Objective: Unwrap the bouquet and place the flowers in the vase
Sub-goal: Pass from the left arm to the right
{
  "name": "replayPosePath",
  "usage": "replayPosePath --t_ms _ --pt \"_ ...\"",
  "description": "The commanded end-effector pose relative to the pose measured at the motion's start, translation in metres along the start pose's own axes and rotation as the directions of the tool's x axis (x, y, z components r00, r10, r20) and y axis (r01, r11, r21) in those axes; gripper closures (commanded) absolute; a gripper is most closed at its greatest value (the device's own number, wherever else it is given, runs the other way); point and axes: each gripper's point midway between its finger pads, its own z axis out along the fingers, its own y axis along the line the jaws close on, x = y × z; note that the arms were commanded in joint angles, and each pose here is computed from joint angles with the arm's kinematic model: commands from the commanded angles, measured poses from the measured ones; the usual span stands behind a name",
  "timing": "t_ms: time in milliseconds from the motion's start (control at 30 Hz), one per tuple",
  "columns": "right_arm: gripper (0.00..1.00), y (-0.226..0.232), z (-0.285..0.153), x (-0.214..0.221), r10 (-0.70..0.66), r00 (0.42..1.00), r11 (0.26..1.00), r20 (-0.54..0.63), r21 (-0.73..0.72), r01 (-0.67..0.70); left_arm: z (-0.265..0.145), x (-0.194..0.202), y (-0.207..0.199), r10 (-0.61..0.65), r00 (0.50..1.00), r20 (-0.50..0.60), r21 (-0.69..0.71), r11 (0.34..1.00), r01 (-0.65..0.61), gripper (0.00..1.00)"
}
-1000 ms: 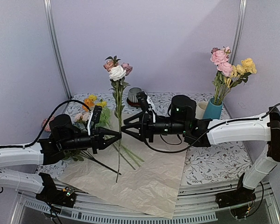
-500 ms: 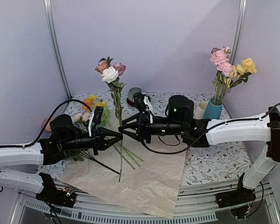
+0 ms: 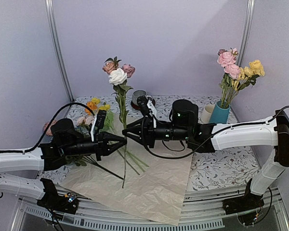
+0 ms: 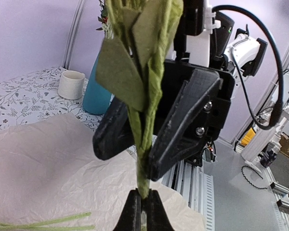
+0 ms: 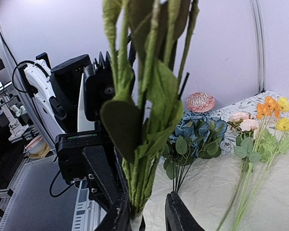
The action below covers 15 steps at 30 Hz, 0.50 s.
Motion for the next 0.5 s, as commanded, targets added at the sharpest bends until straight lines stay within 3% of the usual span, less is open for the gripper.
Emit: replayPosePath --t_ms 0,100,200,467 --pt "0.76 0.008 0.003 -0.005 -0.009 1.0 0.999 0.015 -0.033 0.009 0.002 -0.004 -0.007 0.024 1.0 0.008 0.021 0.999 -0.024 0.98" --pt "0.8 0.006 0.001 -0.004 -0.013 1.0 1.0 0.017 -0.022 0.014 0.002 -0.003 -0.007 0.021 1.0 0.01 0.017 1.0 -0.021 0.92" --pt "0.93 -0.004 -0.005 -0.007 -0.009 0.999 0.999 0.04 0.051 0.007 0.002 -0.002 -0.005 0.015 1.0 0.012 0.005 1.0 -0.015 0.81" --pt "0.97 -0.04 -0.046 -0.017 -0.037 0.993 0.948 0.114 0.319 -0.002 -0.003 -0.001 0.003 -0.001 1.0 0.025 -0.047 0.999 0.002 0.12"
